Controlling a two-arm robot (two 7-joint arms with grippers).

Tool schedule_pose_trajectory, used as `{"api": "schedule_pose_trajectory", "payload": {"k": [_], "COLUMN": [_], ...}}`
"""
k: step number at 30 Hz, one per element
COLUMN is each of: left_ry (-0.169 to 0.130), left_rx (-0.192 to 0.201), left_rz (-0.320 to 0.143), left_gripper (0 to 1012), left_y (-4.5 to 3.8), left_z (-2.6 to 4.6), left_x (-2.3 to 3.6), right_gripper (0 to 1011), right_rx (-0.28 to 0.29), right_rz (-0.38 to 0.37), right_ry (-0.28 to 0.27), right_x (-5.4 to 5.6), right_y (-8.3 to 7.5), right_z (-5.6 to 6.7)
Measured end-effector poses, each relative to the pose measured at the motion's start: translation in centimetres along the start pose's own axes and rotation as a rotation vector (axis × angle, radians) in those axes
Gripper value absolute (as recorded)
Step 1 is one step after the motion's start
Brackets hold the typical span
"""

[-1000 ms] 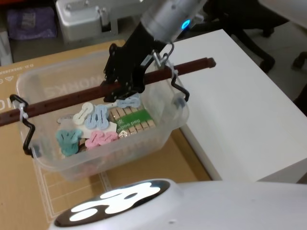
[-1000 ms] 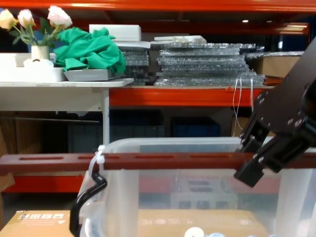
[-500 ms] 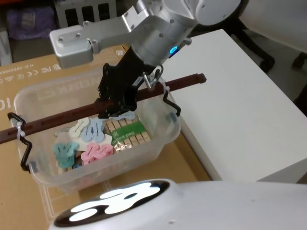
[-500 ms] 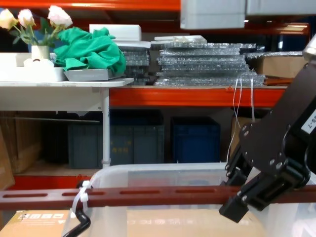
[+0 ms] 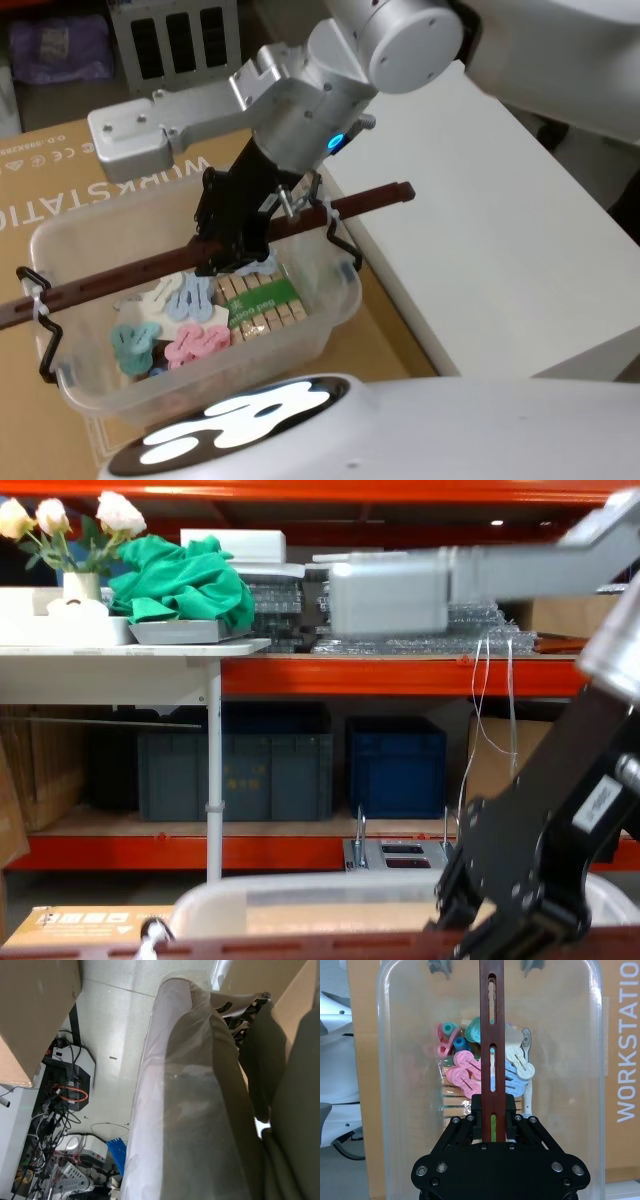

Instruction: Use one hand to grasp the basket and place it at the designated location.

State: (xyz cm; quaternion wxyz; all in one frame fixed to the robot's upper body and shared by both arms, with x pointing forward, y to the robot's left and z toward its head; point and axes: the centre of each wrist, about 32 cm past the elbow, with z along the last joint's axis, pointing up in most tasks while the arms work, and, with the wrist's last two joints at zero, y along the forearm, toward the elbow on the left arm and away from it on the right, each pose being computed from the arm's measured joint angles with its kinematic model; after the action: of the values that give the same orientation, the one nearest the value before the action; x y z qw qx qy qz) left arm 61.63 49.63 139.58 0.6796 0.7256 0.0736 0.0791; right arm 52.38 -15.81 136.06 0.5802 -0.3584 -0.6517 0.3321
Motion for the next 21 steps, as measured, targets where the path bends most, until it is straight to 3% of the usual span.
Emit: {"api": "schedule_pose_trajectory", "payload": {"k": [10,21], "left_ry": [0.000,0.000], "left_rx": [0.000,0.000], "left_rz": [0.000,0.000], "left_gripper": [0,0], "left_y": [0.00,0.00], "left_z": [0.00,0.00], "left_x": [0.00,0.00], "right_gripper": [240,240], "right_rx": [0.008,0.009], "right_rz": [0.035,0.047], "right_ry": [0.016,0.015], "right_x": [-0.4,-0.5], "right_y": [2.2,2.8], "right_z": [-0.1,-0.2]}}
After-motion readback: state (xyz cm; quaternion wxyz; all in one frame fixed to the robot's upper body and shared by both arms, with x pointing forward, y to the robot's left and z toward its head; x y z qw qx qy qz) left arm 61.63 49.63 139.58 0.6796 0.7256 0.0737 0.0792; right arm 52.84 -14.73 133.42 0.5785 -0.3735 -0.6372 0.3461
